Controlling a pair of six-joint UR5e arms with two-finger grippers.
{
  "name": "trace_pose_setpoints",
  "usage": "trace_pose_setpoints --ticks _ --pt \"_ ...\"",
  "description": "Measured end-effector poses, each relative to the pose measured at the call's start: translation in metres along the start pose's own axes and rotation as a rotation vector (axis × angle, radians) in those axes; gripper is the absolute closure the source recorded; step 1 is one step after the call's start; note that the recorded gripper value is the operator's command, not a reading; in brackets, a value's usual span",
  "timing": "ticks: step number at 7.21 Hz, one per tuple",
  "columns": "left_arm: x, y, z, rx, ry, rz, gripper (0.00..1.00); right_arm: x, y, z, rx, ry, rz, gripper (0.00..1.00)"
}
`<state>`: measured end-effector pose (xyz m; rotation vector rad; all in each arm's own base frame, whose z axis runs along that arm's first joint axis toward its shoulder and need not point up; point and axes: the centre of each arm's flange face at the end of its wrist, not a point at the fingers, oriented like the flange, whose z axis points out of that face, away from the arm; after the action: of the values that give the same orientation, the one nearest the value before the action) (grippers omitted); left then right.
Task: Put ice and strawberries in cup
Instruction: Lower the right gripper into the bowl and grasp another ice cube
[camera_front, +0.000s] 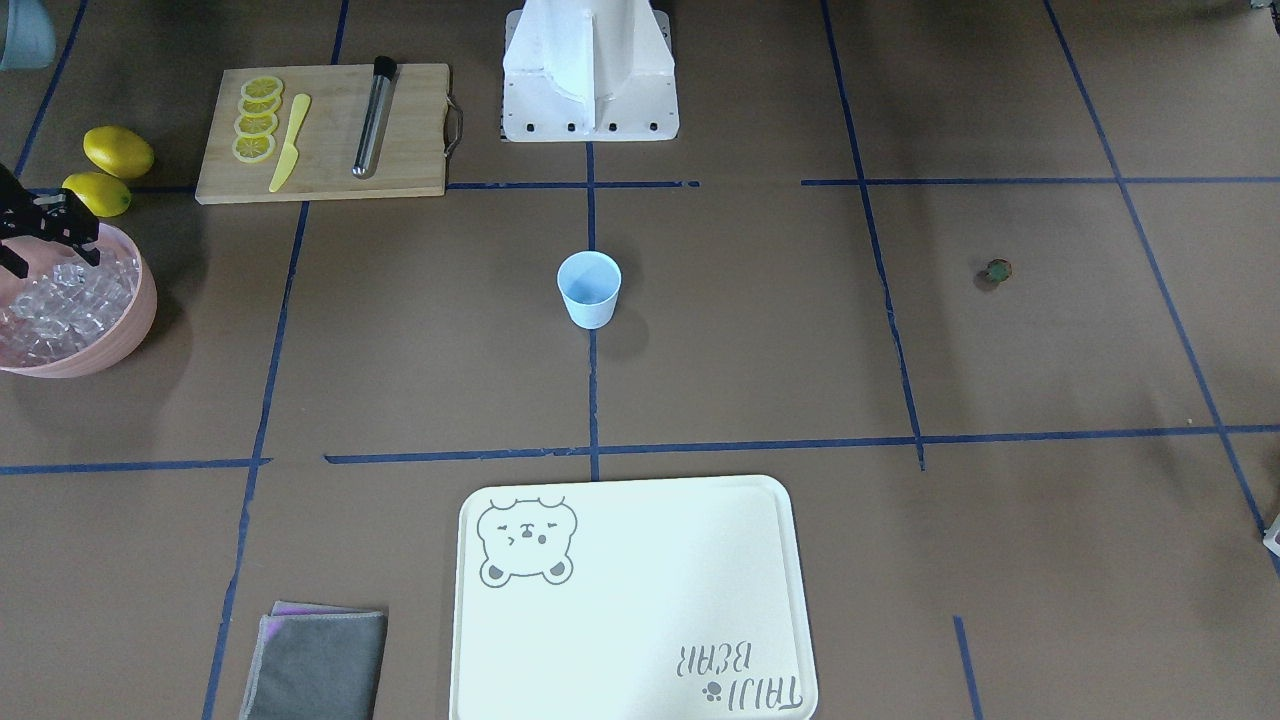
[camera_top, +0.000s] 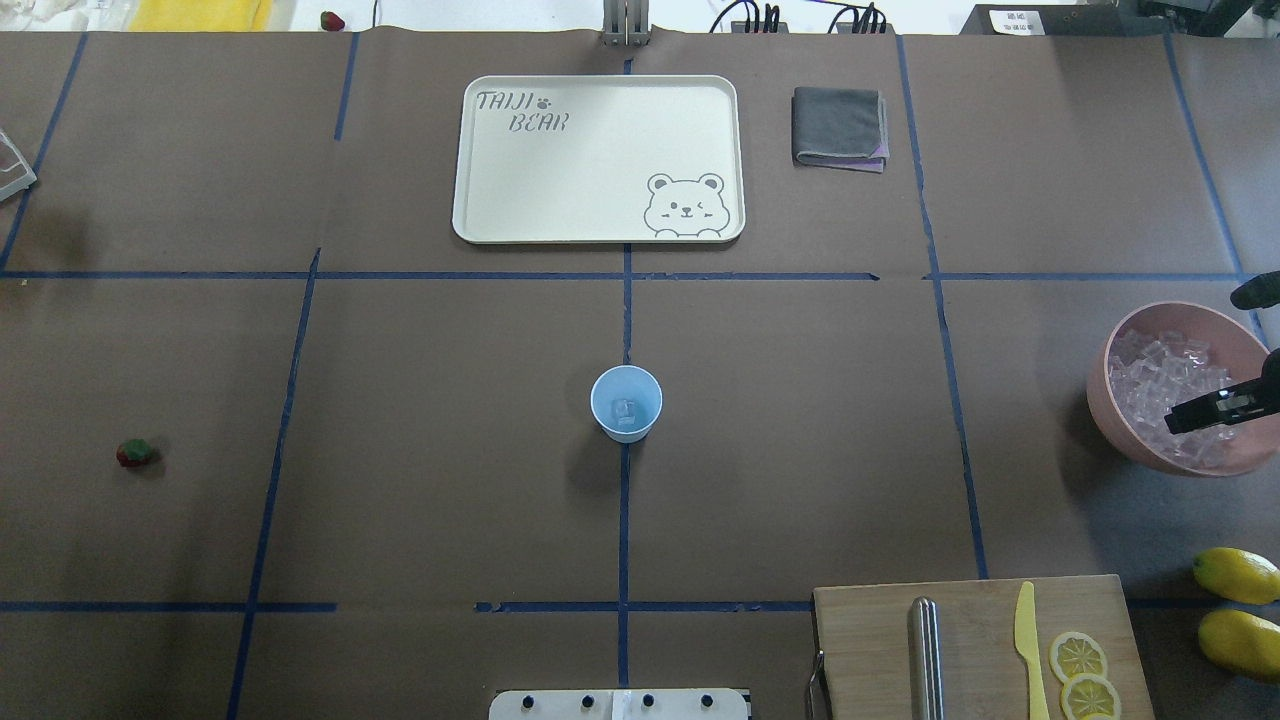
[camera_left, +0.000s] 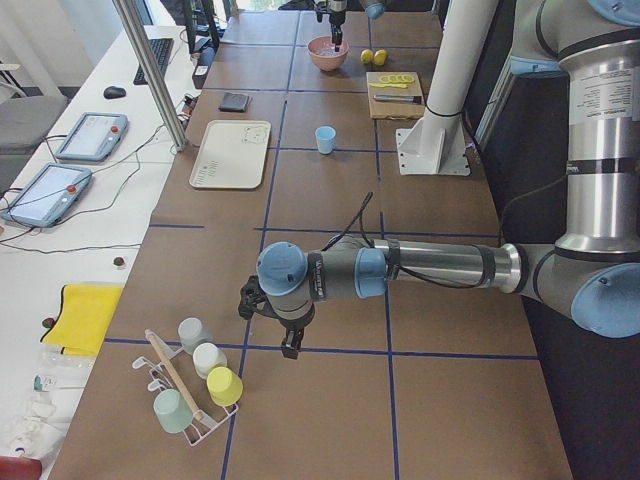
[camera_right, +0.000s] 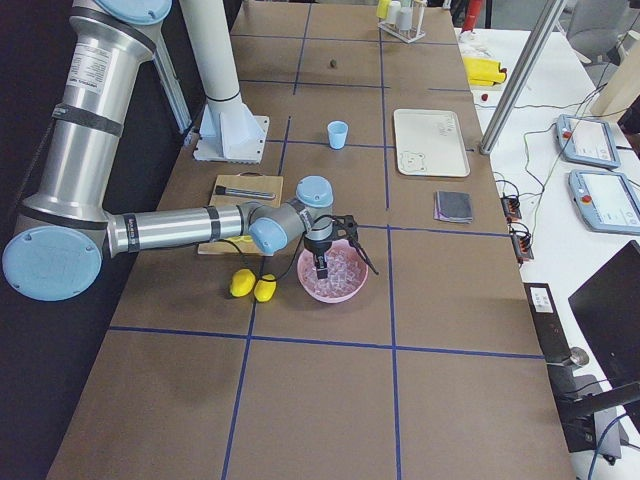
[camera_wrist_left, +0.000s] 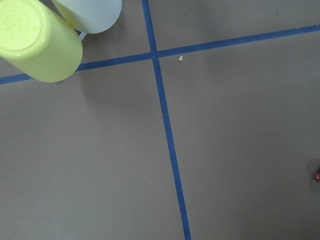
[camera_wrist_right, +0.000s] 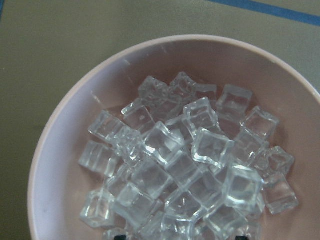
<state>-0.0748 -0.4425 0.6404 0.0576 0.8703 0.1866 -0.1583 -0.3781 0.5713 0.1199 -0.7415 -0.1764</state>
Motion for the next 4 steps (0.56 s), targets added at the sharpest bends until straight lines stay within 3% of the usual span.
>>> trace_pose_setpoints --ticks 2,4 --pt "-0.0003 0.0001 0.0001 0.000 0.000 -0.001 0.00 -0.0019 -0.0011 0.0008 0.000 0.000 -0.004 0.35" --pt "-0.0004 0.0005 0.0004 -0.001 0.000 -0.001 0.00 -0.0024 -0.0017 0.0013 0.000 0.000 -0.005 0.86"
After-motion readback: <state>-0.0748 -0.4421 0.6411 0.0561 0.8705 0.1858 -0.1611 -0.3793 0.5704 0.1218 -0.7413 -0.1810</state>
